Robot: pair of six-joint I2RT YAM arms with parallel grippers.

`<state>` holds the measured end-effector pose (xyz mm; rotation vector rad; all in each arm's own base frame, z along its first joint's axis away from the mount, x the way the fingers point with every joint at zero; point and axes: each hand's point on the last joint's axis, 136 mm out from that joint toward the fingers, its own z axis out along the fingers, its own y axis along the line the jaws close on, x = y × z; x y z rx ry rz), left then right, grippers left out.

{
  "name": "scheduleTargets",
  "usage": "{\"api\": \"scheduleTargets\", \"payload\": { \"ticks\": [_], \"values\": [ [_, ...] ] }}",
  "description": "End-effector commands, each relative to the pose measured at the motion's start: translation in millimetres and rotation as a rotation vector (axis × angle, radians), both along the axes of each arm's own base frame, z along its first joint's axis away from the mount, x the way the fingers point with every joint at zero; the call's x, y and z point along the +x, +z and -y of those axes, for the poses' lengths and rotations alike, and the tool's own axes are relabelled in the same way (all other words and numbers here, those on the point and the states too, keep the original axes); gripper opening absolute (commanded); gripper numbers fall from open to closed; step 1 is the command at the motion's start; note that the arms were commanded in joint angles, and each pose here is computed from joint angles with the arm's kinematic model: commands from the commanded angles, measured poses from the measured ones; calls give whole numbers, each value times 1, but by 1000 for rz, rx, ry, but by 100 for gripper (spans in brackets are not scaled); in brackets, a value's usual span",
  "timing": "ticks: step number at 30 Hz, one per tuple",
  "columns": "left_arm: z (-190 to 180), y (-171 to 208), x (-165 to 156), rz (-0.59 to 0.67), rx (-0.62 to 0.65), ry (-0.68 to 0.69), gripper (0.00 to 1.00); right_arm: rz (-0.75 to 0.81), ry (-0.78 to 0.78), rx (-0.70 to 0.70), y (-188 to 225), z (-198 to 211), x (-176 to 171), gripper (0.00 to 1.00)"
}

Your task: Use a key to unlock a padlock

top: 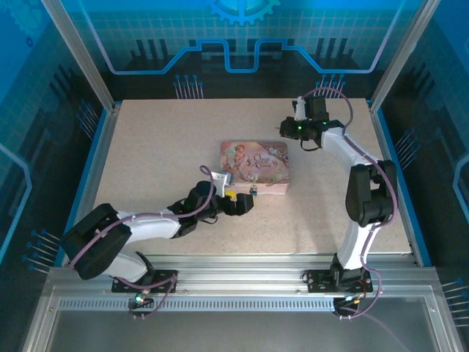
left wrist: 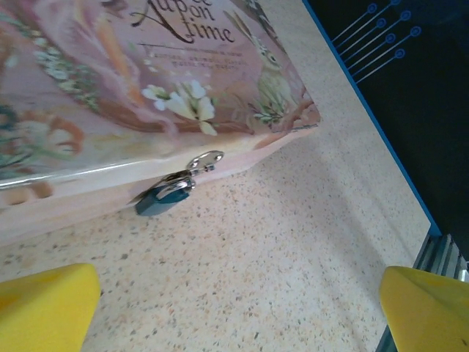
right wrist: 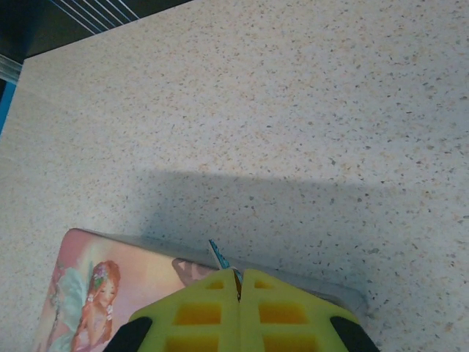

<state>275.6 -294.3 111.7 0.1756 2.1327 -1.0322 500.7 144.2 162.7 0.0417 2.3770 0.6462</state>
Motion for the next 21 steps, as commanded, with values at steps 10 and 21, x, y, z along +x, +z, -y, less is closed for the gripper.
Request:
{"api": "scheduleTargets", "payload": {
  "ticks": [10, 21],
  "values": [
    [22, -14, 25, 151, 50, 47, 99, -15, 7, -93, -22, -3, 16, 0],
    [44, -33, 36, 195, 90, 51, 99, -35, 8, -97, -39, -6, 22, 0]
  ]
}}
